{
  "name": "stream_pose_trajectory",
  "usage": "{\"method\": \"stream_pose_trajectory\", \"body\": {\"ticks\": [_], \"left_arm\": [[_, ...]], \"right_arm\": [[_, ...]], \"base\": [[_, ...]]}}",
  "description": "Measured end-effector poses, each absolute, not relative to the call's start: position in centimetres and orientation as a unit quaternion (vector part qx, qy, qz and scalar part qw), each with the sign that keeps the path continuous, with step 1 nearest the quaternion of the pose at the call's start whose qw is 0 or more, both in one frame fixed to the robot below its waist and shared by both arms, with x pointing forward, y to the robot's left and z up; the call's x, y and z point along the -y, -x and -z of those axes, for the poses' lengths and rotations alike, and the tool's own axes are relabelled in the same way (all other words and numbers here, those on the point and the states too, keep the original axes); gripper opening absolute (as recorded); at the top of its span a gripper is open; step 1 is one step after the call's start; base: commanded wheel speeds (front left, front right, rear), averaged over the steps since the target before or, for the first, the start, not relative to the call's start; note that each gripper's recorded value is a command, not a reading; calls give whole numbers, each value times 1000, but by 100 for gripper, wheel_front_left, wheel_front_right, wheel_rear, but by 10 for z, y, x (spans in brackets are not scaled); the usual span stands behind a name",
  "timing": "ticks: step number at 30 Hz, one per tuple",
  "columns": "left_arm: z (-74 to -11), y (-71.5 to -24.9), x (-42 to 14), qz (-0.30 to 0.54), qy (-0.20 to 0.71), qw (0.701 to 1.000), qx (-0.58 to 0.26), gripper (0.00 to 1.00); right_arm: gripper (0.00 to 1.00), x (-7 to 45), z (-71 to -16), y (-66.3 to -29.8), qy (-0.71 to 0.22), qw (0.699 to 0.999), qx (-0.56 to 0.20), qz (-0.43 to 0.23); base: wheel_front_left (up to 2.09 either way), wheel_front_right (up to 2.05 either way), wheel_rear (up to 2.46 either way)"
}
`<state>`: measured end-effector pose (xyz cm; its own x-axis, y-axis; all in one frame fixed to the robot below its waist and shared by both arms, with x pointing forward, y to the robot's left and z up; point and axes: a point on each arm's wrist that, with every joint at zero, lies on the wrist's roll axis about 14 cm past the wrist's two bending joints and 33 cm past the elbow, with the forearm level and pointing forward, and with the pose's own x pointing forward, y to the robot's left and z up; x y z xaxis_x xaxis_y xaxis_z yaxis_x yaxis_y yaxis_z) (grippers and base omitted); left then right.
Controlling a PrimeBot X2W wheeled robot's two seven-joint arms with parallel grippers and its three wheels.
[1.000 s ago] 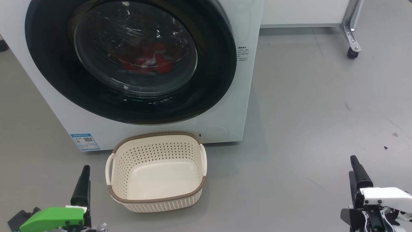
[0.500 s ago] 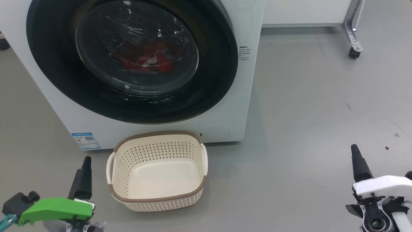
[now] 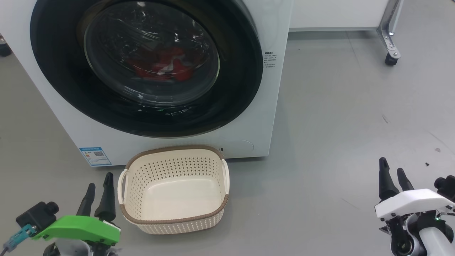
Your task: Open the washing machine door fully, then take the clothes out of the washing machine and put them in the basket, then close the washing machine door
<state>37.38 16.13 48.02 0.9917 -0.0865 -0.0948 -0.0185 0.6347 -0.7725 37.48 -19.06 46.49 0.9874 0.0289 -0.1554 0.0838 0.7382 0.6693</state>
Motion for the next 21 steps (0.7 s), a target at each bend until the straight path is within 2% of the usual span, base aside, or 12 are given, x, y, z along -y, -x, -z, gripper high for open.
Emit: {"method": "stream_pose_trajectory", "body": {"ticks": [9,21], "left_arm": [[-486,-374,-153,33,353,934,-54,100],[-488,-371,-145,43,280,958,-43,100]], "right_arm": [[100,181,-466,-373,-295,952,-77,4],[100,171,-471,-372,-224,973,-63,-12]], "base": [[0,0,0],[0,0,0]]}}
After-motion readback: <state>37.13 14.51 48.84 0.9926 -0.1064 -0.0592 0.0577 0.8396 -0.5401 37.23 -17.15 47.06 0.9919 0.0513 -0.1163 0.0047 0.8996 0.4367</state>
